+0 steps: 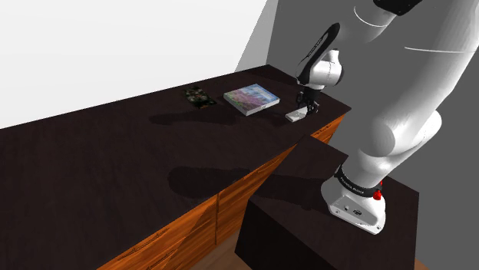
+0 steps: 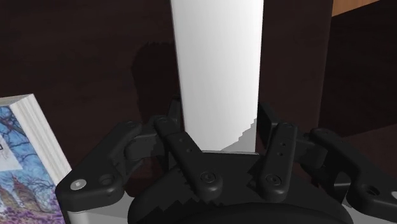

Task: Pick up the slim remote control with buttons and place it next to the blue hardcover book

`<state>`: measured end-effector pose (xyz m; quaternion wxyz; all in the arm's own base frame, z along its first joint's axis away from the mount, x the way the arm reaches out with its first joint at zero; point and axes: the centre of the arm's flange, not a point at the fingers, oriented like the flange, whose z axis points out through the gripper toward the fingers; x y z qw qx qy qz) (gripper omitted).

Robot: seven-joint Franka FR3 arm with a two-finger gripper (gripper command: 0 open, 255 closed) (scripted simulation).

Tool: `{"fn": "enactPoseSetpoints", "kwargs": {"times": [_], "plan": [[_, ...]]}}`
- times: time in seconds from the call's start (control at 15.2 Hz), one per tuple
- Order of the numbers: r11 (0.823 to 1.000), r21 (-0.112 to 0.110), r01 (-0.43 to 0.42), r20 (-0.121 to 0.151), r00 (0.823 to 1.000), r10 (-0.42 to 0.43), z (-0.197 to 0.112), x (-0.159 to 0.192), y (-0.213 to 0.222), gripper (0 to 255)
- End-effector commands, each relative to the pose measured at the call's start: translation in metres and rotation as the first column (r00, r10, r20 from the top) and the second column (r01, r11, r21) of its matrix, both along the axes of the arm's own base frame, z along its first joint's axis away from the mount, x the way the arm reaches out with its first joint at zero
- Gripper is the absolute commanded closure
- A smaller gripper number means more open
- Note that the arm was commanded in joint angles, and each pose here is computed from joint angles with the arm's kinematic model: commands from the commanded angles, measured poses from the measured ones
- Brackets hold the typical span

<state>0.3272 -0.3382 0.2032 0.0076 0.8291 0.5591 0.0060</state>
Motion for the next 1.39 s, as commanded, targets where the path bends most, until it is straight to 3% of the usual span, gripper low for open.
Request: {"fn": "enactPoseSetpoints", "kwargs": {"times": [0.0,0.2,0.73,0.79,1.12,1.32], "plan": [[1.0,-0.001,0.0,0.001,1.0,0.0,-0.011,0.0,-0.001,255],[1.0,-0.001,0.0,0.001,1.0,0.0,-0.026,0.0,-0.001,255],[1.0,-0.001,0.0,0.001,1.0,0.0,-0.026,0.0,-0.001,255],[1.0,-0.001,0.0,0.001,1.0,0.0,-0.026,0.0,-0.001,0],[1.0,-0.001,0.0,0.001,1.0,0.0,-0.026,0.0,-0.001,0],[1.0,-0.001,0.0,0.001,1.0,0.0,0.014,0.0,-0.001,0]]}}
